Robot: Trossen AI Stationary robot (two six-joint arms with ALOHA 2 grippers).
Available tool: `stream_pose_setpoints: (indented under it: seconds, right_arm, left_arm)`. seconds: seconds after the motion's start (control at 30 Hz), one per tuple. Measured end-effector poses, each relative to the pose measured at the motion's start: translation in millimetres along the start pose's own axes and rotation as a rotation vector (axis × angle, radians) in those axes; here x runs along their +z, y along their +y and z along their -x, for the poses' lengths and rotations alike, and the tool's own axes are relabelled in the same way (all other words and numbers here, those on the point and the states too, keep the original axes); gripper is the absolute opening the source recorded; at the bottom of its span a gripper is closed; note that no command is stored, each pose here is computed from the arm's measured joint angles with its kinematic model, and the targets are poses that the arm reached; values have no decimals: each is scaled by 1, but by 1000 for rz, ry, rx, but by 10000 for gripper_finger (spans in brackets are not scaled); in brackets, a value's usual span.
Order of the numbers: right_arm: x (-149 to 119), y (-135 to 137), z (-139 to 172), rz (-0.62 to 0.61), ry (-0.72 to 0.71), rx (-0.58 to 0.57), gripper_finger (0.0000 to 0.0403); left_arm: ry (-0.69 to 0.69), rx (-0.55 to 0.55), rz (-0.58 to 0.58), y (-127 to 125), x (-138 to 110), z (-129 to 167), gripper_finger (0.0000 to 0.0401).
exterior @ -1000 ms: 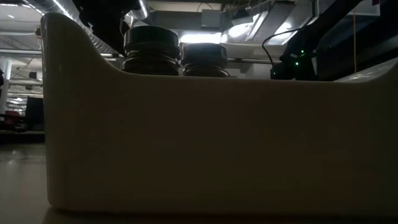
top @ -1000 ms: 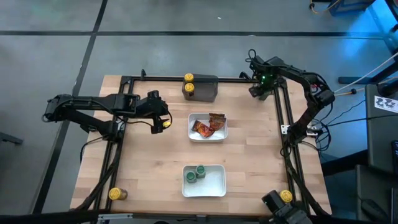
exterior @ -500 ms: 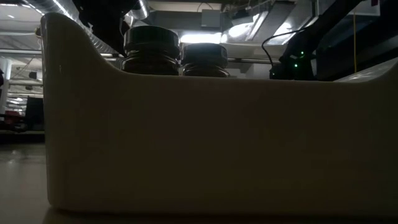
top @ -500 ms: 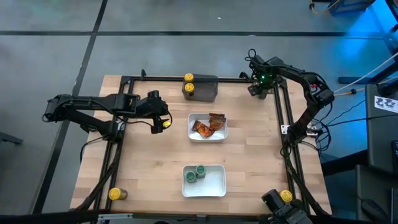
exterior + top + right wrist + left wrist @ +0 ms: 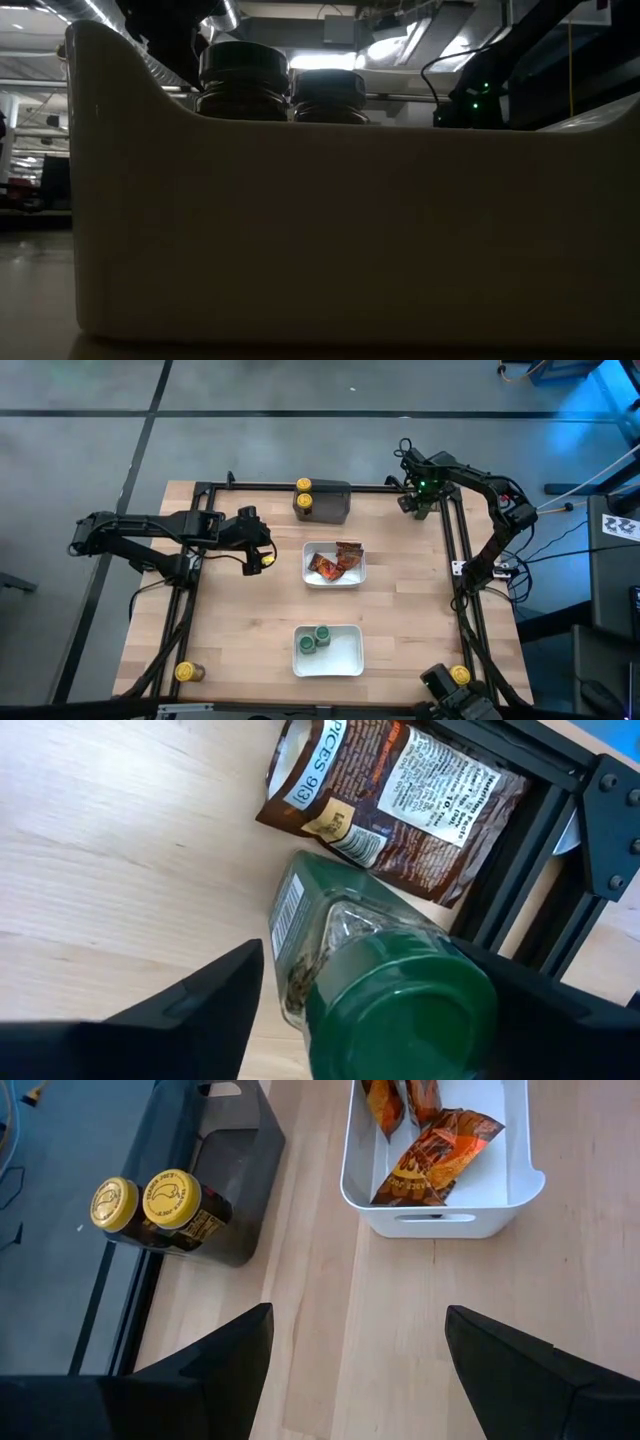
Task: Sort spices by type
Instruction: Put the green seasoning bottle into the bottom white bin
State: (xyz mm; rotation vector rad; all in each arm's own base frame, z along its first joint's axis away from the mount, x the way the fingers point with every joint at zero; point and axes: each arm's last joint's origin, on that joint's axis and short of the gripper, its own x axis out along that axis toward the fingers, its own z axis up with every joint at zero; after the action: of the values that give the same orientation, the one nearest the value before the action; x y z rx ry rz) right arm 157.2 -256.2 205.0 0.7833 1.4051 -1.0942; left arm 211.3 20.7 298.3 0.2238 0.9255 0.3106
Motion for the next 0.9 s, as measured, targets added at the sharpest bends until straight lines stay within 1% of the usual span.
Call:
stream_pose_setpoints:
  seconds: [0.17, 0.33, 0.5, 0.77, 0.9]
  right_arm:
    - [1, 0, 0, -16, -7, 1, 285]
    - [2, 0, 0, -20, -20, 3, 252]
    - [2, 1, 2, 23, -30, 8, 224]
    - [0, 5, 6, 109, -43, 4, 216]
    - [-2, 12, 25, 141, -91, 11, 215]
  left_arm:
    - [0, 0, 0, 0, 0, 0, 280]
    - [0, 0, 0, 0, 0, 0, 280]
    - [0, 0, 0, 0, 0, 0, 280]
    - [0, 0, 1, 0, 0, 0, 280]
    - [0, 0, 0, 0, 0, 0, 280]
